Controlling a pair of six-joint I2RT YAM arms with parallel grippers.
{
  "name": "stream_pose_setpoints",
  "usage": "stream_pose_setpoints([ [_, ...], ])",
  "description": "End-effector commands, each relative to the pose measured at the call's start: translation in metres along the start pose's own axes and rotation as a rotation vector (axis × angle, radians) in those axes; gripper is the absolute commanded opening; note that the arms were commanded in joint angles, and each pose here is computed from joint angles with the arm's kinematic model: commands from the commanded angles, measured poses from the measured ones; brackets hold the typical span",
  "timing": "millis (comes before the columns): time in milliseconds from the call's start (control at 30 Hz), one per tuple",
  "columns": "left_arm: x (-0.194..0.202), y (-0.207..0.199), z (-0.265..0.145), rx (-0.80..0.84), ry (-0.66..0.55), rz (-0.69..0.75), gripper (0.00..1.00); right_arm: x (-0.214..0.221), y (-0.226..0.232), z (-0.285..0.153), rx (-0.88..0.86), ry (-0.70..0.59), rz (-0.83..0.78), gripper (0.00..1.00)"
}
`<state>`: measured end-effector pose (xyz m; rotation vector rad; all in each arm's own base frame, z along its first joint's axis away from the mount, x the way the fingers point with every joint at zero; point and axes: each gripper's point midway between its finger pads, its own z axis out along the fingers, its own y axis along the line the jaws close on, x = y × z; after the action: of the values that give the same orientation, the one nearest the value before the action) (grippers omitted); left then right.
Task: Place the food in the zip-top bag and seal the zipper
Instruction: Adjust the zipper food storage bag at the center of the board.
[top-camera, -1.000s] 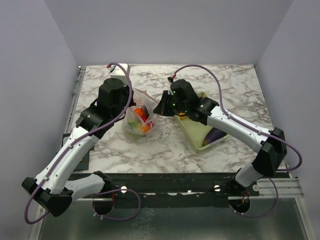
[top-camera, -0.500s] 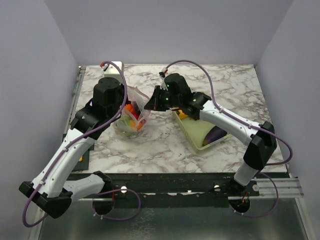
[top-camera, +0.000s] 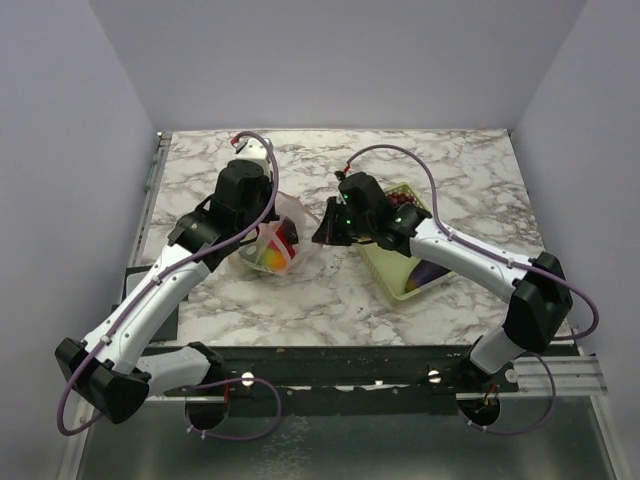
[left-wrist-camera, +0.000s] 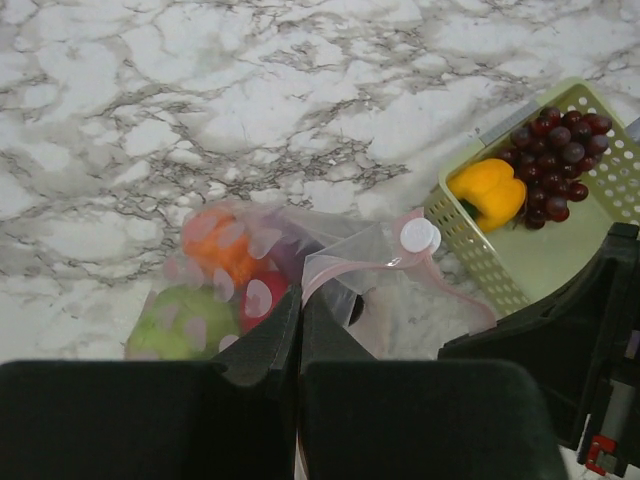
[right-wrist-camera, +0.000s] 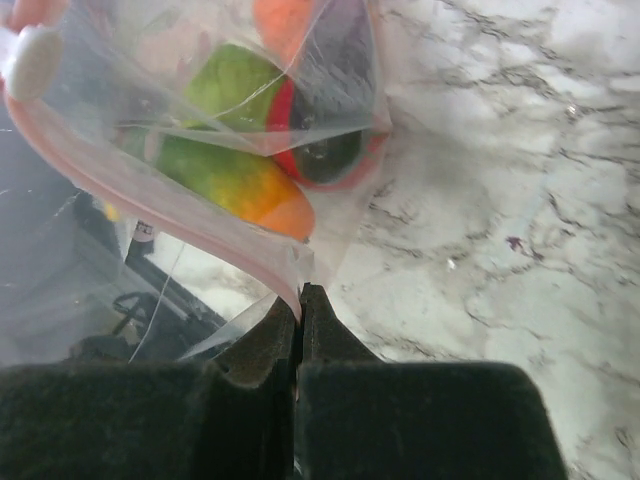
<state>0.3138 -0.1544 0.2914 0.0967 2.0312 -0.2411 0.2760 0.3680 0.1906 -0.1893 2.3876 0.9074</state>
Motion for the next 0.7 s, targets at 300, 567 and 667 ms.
stream_pose_setpoints([
  [300,0.030,-0.033,0.019,0.168,0.044,-0.010,0.01,-0.014,-0.020,-0.054,0.090,-0.164,0.006,0.01],
  [567,0.028,-0.034,0.013,0.191,0.014,-0.009,0.01,-0.013,-0.020,-0.059,0.085,-0.163,0.011,0.19],
  [667,0.027,-0.031,0.011,0.188,-0.003,0.004,0.01,-0.014,-0.018,-0.062,0.081,-0.166,0.003,0.29],
])
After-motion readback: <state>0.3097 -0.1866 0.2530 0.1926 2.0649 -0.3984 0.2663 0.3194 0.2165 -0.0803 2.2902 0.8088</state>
